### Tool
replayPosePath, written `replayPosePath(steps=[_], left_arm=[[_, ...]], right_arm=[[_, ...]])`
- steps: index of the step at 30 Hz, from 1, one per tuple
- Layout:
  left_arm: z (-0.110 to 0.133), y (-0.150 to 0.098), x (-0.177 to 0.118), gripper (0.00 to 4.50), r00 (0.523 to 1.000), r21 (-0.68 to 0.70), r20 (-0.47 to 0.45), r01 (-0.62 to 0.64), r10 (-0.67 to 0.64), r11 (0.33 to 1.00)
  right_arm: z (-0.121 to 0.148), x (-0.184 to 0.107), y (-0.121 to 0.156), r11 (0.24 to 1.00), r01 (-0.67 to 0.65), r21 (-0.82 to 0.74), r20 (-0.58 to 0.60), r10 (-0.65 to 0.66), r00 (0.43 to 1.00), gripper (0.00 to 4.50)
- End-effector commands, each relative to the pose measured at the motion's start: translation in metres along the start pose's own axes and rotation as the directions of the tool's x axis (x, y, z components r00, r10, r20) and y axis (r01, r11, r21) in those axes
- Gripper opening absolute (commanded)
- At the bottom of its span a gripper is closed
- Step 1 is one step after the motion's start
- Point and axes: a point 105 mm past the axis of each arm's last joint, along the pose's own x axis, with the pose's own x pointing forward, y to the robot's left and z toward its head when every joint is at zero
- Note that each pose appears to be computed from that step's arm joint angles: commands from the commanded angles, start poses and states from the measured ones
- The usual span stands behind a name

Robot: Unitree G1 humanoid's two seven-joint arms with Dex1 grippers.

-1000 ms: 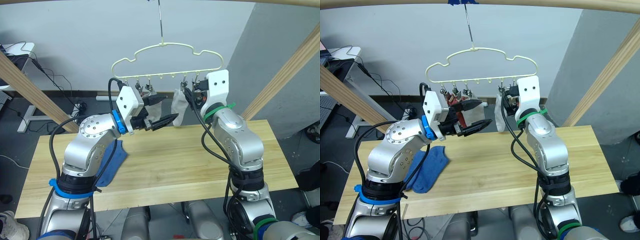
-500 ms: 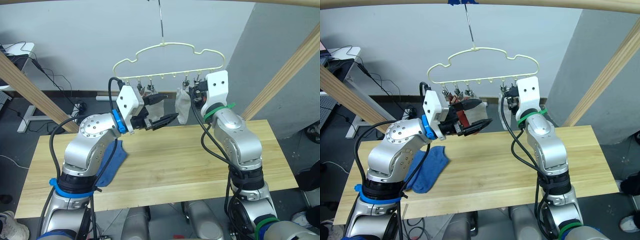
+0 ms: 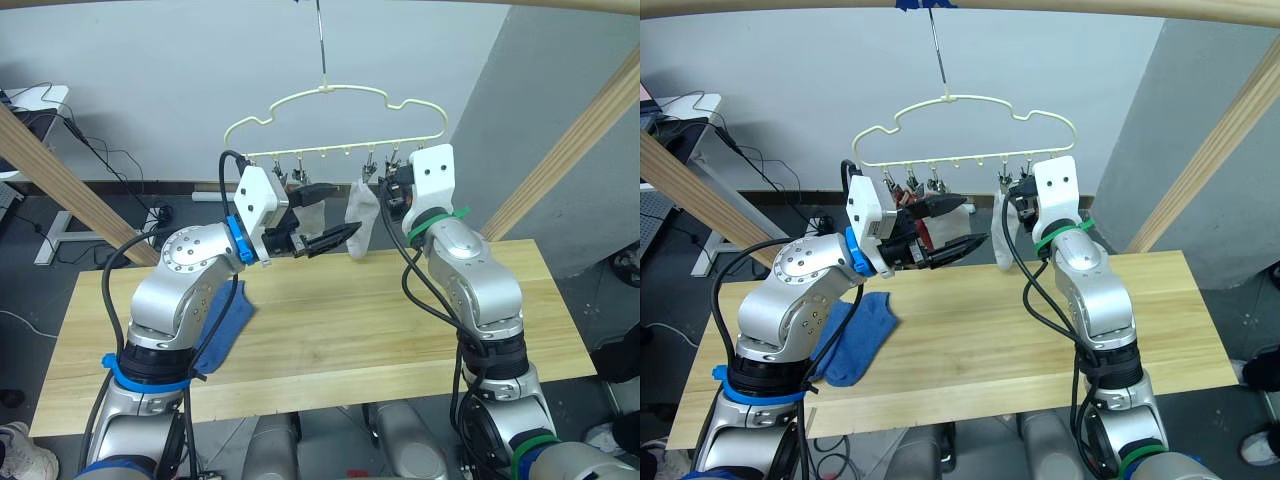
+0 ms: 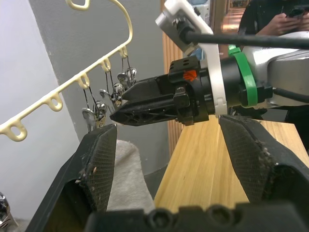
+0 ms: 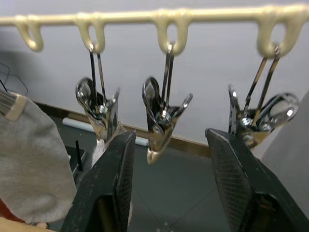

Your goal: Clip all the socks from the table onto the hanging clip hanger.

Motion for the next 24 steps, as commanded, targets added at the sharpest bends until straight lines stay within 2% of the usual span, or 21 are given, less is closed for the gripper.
replayPosePath(steps=[1,24], left_arm=[[0.01,0.002,0.0,3.71,1.0,0.028,0.029,-0.003,0.003,1.0],[0.012,0.004,0.0,3.71,0.999,0.03,0.035,-0.012,0.011,0.999]], right_arm=[[0.018,0.002,-0.003,1.0,0.016,-0.018,0.074,-0.015,0.997,2.41],[0.029,0.015,0.015,0.998,-0.054,-0.04,0.122,0.059,0.991,2.41]])
